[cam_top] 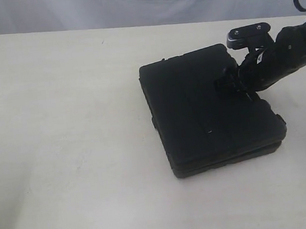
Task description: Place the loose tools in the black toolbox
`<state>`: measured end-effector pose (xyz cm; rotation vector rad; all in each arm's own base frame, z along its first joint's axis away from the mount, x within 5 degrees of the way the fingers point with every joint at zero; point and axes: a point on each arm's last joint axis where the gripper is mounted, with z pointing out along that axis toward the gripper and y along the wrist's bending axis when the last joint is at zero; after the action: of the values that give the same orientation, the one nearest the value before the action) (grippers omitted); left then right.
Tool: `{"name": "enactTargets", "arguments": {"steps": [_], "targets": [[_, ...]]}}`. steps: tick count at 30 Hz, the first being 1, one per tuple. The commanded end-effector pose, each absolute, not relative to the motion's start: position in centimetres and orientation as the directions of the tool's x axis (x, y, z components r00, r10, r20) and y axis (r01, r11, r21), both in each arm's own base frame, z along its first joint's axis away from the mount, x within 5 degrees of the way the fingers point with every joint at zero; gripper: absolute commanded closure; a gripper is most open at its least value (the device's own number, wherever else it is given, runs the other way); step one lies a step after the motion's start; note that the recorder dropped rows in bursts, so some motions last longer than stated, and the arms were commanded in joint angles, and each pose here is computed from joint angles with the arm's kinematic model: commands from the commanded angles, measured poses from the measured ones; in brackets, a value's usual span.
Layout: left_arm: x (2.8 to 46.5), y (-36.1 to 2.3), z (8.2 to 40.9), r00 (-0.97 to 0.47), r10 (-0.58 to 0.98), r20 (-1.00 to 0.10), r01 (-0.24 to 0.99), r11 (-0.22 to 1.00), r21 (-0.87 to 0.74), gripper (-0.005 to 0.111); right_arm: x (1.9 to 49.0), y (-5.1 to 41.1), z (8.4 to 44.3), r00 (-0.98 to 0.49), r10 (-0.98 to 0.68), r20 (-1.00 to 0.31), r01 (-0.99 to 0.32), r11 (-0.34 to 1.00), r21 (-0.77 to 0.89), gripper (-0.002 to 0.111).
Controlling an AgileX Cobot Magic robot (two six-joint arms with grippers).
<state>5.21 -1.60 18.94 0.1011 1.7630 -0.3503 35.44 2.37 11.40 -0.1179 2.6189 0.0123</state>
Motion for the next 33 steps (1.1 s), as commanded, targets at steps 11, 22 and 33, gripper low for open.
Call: {"name": "enactTargets", "arguments": {"steps": [11, 22, 33], "targets": [[5.2, -1.6, 18.9, -0.225, -0.113, -0.968, 0.261, 0.950, -0.172, 0.107, 32.2, 2.4, 20.4, -0.828, -0.035, -0.560, -0.052, 0.999, 0.015, 0.060], [5.2, -1.6, 18.9, -0.225, -0.113, -0.968, 0.261, 0.950, -0.172, 0.107, 29.2, 2.2, 26.8, -0.733, -0.003, -0.680, -0.036, 0.999, 0.035, 0.079], [5.2, -1.6, 18.9, -0.225, -0.113, -0.968, 0.261, 0.950, -0.172, 0.107, 29.2, 2.4, 27.3, -0.707, -0.031, -0.707, -0.063, 0.998, 0.019, 0.109]]}}
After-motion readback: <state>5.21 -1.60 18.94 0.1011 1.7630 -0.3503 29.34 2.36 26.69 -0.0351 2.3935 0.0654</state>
